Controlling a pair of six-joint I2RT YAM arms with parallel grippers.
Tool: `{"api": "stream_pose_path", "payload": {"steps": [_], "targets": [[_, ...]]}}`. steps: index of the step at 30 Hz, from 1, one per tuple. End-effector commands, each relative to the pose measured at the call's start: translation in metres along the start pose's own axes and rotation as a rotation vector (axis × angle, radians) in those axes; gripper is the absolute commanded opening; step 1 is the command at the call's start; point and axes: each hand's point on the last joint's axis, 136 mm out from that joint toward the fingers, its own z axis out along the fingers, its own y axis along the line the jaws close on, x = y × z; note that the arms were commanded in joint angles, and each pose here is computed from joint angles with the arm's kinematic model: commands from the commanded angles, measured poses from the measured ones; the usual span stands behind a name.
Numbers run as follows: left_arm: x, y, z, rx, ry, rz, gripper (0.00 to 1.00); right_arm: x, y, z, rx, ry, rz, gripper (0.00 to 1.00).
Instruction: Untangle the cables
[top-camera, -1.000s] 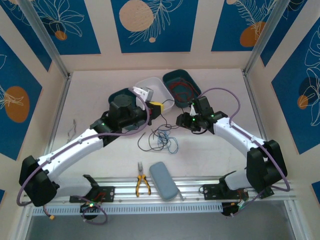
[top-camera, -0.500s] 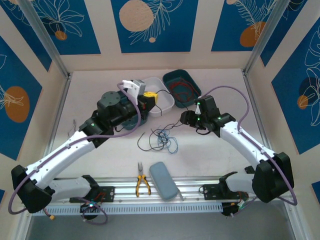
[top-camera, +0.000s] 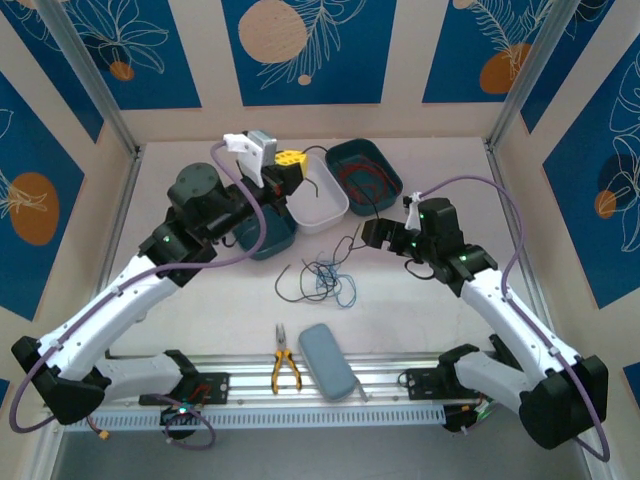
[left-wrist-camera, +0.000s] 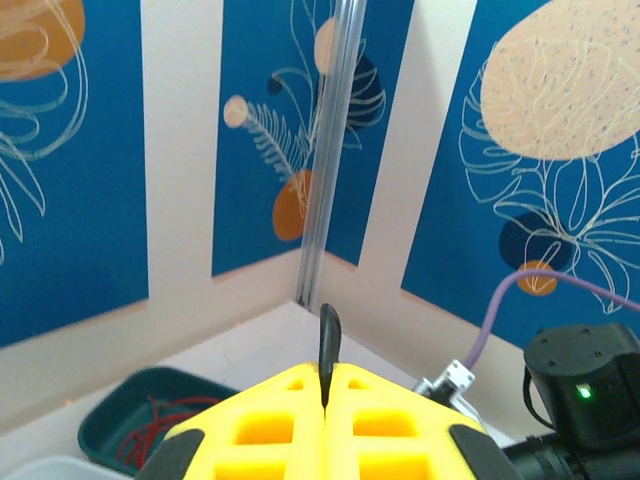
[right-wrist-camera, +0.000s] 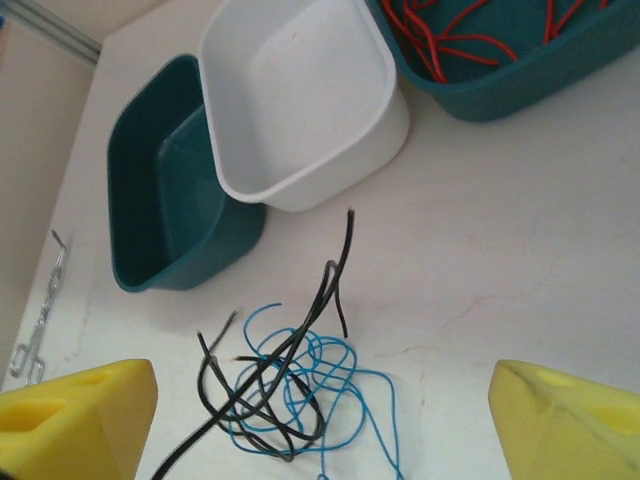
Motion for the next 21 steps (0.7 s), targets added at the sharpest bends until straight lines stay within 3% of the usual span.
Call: {"api": "stream_pose_path", "payload": {"steps": [1,8,21], "targets": [[-0.036,0.004,-0.003,-0.033,-0.077,0.068,0.00,-0.001,0.014,-0.010,-0.099,-0.005,-0.040,0.99],[-0.055,0.010,0.008,-0.070,-0.095,0.121,0.00,-0.003,0.069,-0.036,-0.369,-0.013,-0.205,0.99],[-0.110,0.031,0.036,-0.180,-0.140,0.254,0.00,0.016,0.084,-0.057,-0.510,-0.085,-0.331,0.99]]}}
